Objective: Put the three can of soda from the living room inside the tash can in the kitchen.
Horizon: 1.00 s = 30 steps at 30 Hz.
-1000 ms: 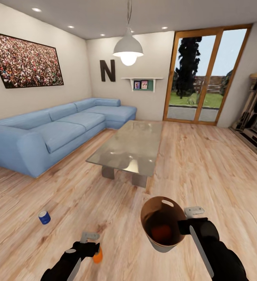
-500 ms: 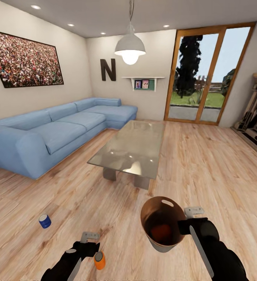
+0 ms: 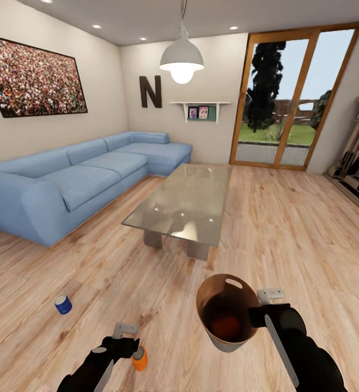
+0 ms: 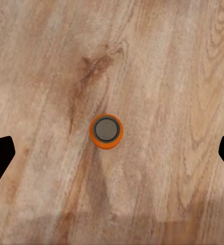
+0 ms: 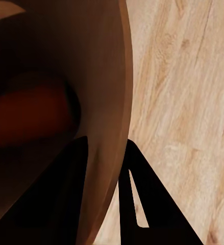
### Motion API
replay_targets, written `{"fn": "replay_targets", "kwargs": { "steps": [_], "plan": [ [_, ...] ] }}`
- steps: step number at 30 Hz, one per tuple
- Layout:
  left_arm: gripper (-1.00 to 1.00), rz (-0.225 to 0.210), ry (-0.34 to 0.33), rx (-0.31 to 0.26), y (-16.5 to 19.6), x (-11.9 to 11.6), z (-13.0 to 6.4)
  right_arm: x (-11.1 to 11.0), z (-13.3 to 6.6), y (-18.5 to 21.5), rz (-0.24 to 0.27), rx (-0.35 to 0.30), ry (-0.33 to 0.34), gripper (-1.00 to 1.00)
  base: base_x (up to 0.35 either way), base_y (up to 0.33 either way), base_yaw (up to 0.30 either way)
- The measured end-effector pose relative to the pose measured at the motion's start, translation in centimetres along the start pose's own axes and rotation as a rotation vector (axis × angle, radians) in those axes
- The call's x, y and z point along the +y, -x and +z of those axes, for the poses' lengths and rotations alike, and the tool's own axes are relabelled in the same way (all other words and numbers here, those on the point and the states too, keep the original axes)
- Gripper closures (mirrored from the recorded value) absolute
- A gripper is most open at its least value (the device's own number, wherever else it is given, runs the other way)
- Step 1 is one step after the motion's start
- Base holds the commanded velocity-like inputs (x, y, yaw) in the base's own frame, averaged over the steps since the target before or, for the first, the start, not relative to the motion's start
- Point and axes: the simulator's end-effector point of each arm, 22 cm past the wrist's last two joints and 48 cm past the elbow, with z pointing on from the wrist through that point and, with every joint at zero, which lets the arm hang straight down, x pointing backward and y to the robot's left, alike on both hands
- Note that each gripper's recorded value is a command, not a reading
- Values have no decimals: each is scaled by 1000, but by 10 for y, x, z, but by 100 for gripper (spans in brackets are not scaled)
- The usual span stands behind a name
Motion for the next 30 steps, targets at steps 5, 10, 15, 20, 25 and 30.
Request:
{"fn": "replay_targets", "kwargs": {
  "steps": [5, 10, 15, 20, 25, 30],
  "plan": [
    [-100, -1, 0, 8, -4, 0, 2, 1, 3, -3, -1, 8, 0, 100, 0, 0, 0],
    [-100, -1, -2, 16, -8, -1, 4, 1, 6, -5, -3, 16, 1, 100, 0, 0, 0],
    [-100, -2, -3, 23, -11, -1, 5, 2, 9, -8, -4, 24, 2, 100, 0, 0, 0],
    [-100, -2, -3, 30, -15, -1, 7, 2, 11, -10, -5, 32, 2, 100, 0, 0, 0],
    [-100, -3, -3, 38, -19, -2, 8, 3, 14, -13, -6, 40, 3, 100, 0, 0, 0],
    [-100, -3, -4, 46, -23, -2, 10, 4, 17, -16, -8, 47, 3, 100, 0, 0, 0]
  ]
}}
